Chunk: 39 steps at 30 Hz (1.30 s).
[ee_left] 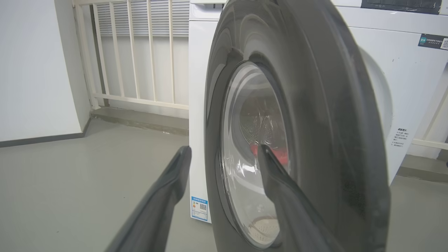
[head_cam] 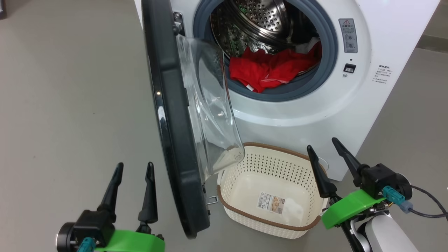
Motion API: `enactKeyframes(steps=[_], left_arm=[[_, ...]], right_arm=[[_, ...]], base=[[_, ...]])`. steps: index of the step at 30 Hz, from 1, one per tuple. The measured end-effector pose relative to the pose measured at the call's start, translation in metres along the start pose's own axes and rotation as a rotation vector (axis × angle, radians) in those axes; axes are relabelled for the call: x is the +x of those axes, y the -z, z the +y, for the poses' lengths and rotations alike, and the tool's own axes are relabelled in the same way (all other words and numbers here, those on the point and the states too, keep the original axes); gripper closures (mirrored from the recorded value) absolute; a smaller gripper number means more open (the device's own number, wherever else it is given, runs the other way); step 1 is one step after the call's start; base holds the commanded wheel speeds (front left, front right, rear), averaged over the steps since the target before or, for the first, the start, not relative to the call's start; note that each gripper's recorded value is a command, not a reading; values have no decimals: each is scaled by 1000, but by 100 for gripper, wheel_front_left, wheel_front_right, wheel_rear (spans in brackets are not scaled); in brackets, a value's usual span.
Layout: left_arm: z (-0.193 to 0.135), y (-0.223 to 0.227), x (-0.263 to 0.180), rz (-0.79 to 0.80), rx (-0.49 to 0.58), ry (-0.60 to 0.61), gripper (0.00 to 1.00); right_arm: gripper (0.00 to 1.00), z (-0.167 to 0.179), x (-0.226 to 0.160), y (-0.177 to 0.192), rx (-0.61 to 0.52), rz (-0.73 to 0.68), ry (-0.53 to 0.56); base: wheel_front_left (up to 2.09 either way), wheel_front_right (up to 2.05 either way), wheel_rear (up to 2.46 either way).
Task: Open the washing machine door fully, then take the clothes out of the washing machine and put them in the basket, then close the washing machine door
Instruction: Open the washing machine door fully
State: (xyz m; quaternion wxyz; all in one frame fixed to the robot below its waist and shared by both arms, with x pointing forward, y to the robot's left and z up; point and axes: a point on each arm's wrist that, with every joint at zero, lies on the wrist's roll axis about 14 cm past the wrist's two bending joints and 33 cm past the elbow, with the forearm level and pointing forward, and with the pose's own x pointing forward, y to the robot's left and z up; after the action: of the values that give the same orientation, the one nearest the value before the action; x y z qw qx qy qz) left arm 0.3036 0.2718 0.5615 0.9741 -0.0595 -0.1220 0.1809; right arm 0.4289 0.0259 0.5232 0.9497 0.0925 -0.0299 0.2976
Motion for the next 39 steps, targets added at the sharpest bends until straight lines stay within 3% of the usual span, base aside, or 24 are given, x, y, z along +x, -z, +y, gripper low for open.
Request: enactKeyframes(steps=[23, 24, 25, 31, 39], left_arm=[[-2, 5, -3, 14, 1, 8, 0], [-2, 5, -3, 14, 1, 8, 62], [-2, 5, -3, 13, 3, 8, 98], [-5, -26, 3, -86, -10, 18, 100], [-39, -117, 19, -375, -30, 149, 100]], right_arm=[[0, 2, -7, 7, 3, 18, -2], [0, 2, -7, 7, 3, 18, -2], [0, 2, -7, 7, 3, 18, -2], [0, 3, -7, 9, 5, 23, -6], [0, 6, -8, 14, 5, 39, -15]], base=[[0, 0, 0], [0, 0, 0], [0, 0, 0], [0, 0, 0], [0, 0, 0]])
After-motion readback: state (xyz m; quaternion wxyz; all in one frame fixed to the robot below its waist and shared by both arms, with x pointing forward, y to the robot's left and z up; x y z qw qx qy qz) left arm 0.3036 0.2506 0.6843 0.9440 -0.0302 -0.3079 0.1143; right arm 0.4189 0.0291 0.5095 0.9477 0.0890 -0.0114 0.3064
